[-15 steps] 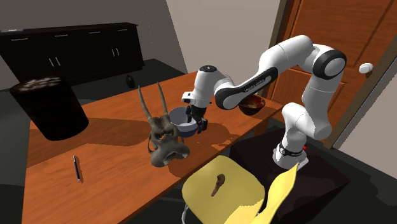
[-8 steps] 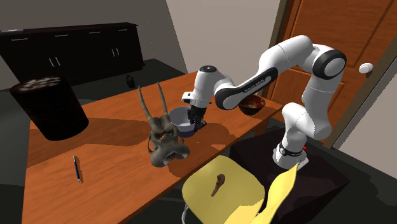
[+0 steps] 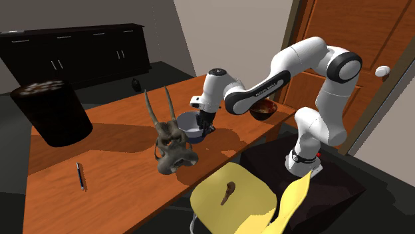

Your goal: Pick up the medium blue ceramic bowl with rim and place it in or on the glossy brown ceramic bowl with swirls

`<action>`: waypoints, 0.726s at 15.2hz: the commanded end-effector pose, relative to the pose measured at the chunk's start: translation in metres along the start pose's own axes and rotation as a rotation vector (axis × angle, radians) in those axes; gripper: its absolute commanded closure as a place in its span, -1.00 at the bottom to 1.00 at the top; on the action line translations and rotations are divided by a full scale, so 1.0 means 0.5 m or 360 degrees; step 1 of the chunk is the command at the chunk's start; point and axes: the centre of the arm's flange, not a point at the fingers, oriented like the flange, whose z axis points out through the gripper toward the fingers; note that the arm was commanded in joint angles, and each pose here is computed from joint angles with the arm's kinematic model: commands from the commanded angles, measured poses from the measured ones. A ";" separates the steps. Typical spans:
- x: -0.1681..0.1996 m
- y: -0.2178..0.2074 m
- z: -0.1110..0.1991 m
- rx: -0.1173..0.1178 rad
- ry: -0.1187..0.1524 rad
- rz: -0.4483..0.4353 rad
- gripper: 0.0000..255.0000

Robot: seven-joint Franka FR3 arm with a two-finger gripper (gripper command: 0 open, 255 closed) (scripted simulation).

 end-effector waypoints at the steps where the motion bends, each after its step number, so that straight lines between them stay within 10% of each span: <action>1: 0.001 0.001 -0.010 0.0001 -0.0001 -0.0001 1.00; 11: 0.015 0.018 -0.113 0.0001 -0.0001 -0.0001 1.00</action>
